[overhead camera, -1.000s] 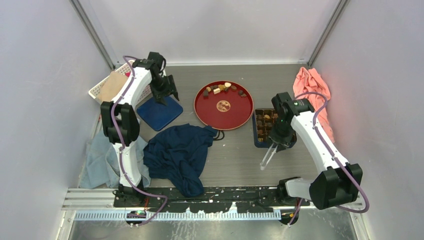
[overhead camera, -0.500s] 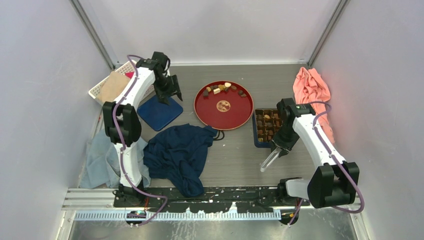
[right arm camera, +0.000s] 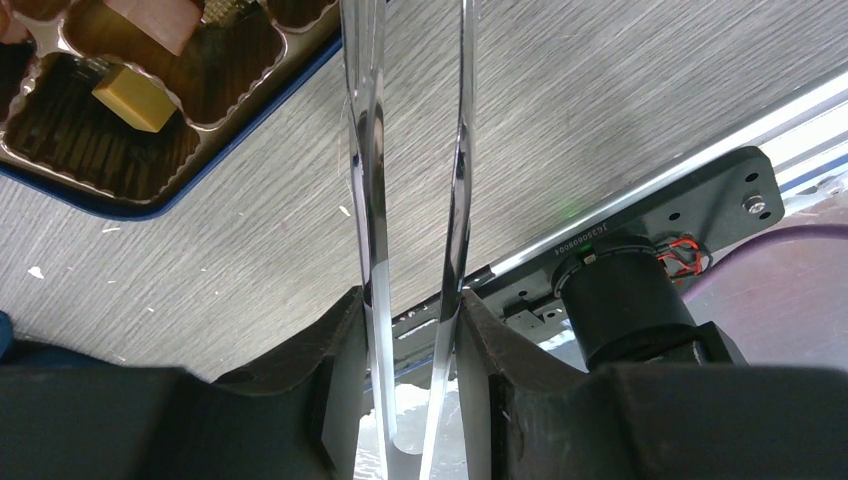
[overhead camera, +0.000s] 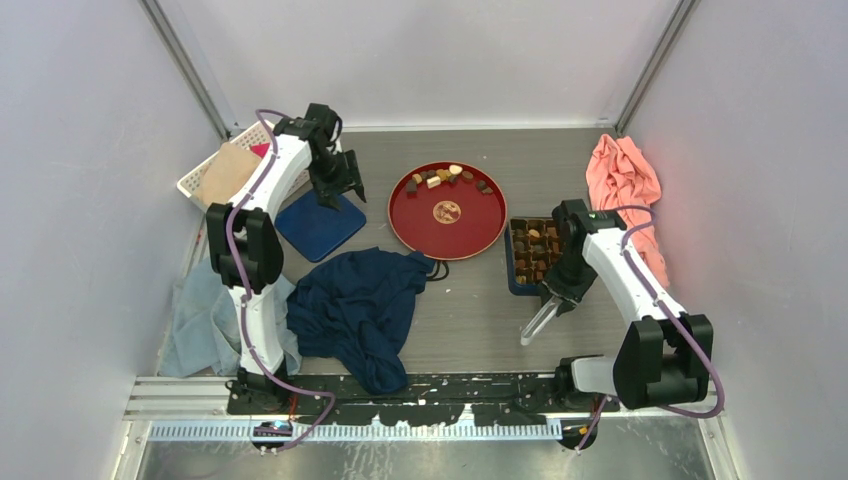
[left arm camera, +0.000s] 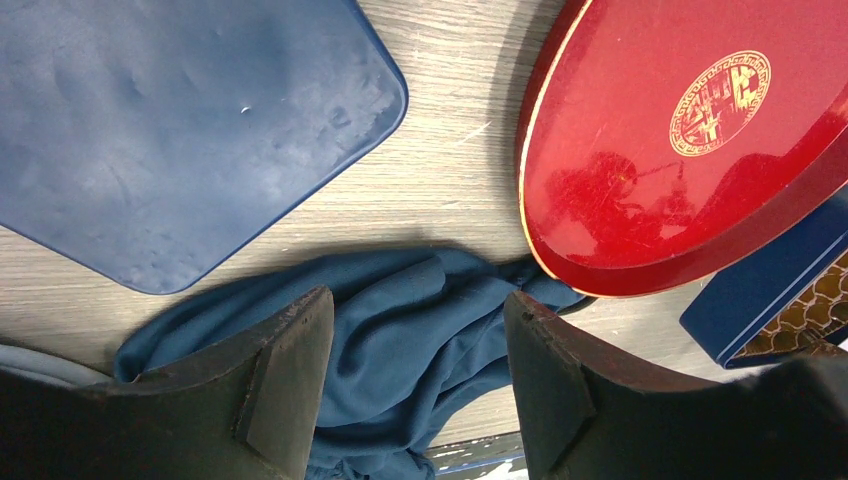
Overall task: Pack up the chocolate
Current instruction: Place the fake chocolate in the packing box.
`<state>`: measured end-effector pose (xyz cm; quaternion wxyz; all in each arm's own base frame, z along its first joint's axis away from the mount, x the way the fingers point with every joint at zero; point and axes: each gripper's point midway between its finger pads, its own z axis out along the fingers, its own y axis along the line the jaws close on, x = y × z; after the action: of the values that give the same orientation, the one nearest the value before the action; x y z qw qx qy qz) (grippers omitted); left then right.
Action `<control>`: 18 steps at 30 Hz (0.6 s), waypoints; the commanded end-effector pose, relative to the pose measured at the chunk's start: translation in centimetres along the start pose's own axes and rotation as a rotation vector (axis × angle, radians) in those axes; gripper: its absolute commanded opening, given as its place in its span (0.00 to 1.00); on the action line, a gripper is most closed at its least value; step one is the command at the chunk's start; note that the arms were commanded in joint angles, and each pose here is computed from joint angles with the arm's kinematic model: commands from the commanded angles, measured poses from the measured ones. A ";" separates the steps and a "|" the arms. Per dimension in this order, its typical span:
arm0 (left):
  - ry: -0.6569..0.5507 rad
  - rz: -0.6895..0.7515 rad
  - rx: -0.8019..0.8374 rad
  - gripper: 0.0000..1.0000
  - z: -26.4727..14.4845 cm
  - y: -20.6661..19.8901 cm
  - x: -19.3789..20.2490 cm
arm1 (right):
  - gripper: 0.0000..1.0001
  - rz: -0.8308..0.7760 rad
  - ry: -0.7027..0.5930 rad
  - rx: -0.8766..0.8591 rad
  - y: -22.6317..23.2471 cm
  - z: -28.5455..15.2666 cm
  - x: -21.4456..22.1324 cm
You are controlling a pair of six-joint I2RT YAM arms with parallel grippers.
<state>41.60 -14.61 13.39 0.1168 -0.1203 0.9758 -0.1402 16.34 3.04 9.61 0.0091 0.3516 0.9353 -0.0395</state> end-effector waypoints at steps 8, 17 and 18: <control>-0.082 0.035 0.040 0.64 -2.1 -1.3 -1.5 | 0.22 0.022 -0.045 0.029 -1.2 -0.1 -0.4; -0.079 0.036 0.046 0.64 -2.0 -1.4 -1.5 | 0.24 0.038 -0.042 0.033 -1.6 0.1 0.1; -0.079 0.037 0.046 0.64 -2.0 -1.4 -1.5 | 0.27 0.039 -0.044 0.032 -1.6 0.0 0.0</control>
<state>41.77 -14.64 13.59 0.1205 -0.1197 0.9753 -0.1415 15.62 2.34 9.22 0.0157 0.3570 0.9324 -0.0539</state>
